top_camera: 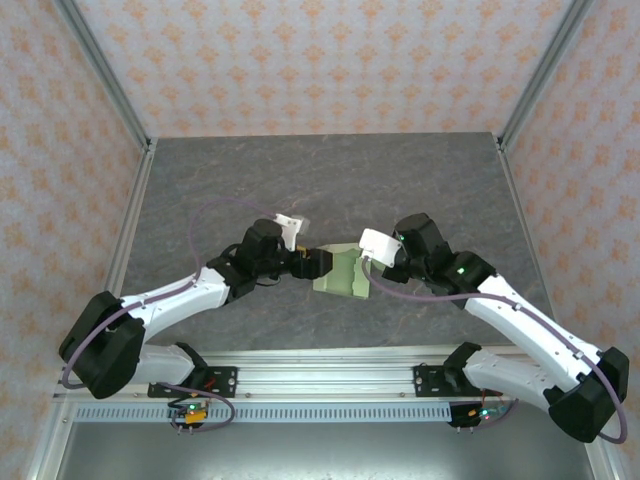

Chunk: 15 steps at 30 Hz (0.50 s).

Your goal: Fold the paper box

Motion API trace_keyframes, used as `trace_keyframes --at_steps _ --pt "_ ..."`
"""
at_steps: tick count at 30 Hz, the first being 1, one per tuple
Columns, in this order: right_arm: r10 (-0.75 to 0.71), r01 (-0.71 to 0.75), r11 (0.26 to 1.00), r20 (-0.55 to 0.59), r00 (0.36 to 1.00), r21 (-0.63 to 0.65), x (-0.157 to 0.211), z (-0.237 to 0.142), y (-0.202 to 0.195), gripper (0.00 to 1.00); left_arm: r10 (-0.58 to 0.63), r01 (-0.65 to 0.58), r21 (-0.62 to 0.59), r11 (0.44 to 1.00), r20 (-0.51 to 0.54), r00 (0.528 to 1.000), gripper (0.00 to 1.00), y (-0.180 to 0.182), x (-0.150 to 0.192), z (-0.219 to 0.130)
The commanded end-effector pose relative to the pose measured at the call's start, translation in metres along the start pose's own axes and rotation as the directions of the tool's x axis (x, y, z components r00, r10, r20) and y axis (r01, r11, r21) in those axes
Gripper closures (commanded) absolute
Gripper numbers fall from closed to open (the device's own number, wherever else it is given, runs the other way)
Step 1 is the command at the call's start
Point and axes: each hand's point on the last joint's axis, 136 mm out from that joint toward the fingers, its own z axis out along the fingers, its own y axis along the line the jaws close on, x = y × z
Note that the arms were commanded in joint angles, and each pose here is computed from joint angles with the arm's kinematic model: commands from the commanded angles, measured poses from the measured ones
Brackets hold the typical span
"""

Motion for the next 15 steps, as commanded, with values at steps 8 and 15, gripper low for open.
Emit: trace_keyframes --at_steps 8,15 --pt "0.078 -0.078 0.996 -0.001 0.997 0.037 0.006 -0.007 -0.014 1.0 0.018 -0.018 0.05 0.999 -0.006 1.0 0.2 -0.004 0.007 0.002" --pt "0.123 -0.123 0.992 0.021 0.992 0.003 0.006 -0.008 -0.014 1.0 0.007 -0.007 0.074 0.997 -0.003 1.0 0.26 -0.005 0.008 0.006"
